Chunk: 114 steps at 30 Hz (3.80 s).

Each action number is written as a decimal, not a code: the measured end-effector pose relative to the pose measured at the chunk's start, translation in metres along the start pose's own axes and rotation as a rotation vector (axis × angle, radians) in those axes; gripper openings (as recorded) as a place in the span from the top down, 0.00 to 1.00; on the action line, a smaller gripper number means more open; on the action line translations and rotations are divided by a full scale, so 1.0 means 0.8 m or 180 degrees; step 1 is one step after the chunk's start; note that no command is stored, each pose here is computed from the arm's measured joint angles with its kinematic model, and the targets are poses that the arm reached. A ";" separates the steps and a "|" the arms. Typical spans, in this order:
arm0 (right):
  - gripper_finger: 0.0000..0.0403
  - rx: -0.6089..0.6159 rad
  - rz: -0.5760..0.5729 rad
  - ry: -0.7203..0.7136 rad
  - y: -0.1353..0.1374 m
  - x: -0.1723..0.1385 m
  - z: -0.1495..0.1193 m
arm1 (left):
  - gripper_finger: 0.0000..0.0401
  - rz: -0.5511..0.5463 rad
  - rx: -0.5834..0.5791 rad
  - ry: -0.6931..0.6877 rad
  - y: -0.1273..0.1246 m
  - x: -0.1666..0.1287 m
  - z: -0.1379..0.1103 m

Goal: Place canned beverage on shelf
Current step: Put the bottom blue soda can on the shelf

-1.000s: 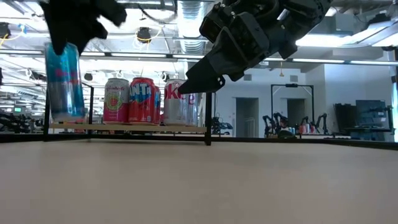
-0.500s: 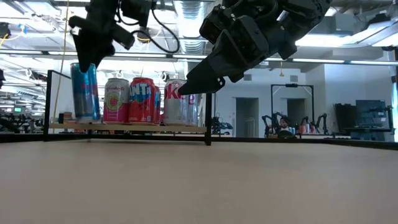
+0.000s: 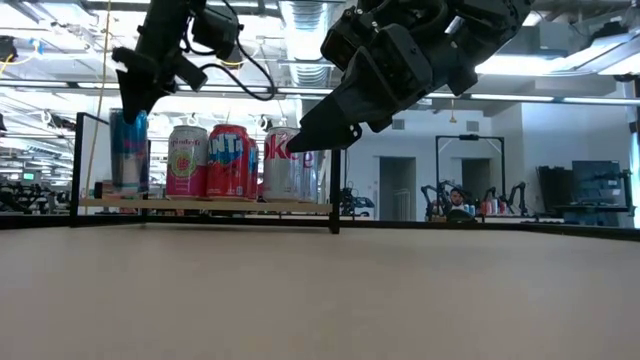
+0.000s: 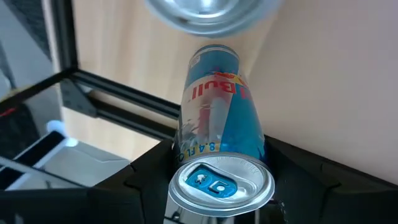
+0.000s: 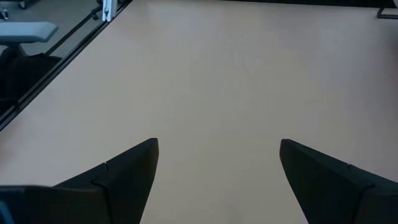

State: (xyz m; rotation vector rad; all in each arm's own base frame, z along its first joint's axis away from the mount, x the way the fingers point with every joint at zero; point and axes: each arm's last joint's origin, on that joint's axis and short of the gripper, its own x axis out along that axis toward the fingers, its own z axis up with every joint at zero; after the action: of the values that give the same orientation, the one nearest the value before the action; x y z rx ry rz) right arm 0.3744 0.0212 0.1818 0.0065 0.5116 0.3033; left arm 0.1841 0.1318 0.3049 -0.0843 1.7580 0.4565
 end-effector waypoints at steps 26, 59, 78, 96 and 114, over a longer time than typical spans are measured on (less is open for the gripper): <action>0.11 -0.0002 0.0001 -0.0003 0.000 0.000 0.000 | 0.42 0.0208 0.2140 0.0144 0.005 0.001 -0.001; 0.11 -0.0027 0.0001 -0.0006 0.000 0.000 0.000 | 0.38 0.0293 0.2114 0.0253 -0.001 0.027 0.001; 0.11 -0.0039 0.0000 -0.0018 0.000 0.000 0.001 | 0.35 0.0205 0.1871 0.0113 -0.001 0.027 0.004; 0.11 -0.0039 -0.0018 -0.0021 0.000 0.000 0.001 | 0.33 0.0388 0.1827 -0.0006 0.008 0.005 0.005; 0.11 -0.0072 -0.0027 0.0004 0.000 0.000 0.000 | 0.35 -0.0389 0.0727 -0.1196 -0.008 -0.095 -0.008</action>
State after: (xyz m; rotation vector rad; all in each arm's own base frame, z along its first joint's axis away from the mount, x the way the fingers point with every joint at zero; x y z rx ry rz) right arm 0.3744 0.0210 0.1815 -0.0179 0.5093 0.3010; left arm 0.1988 0.1096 0.3767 0.0537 1.4144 0.1660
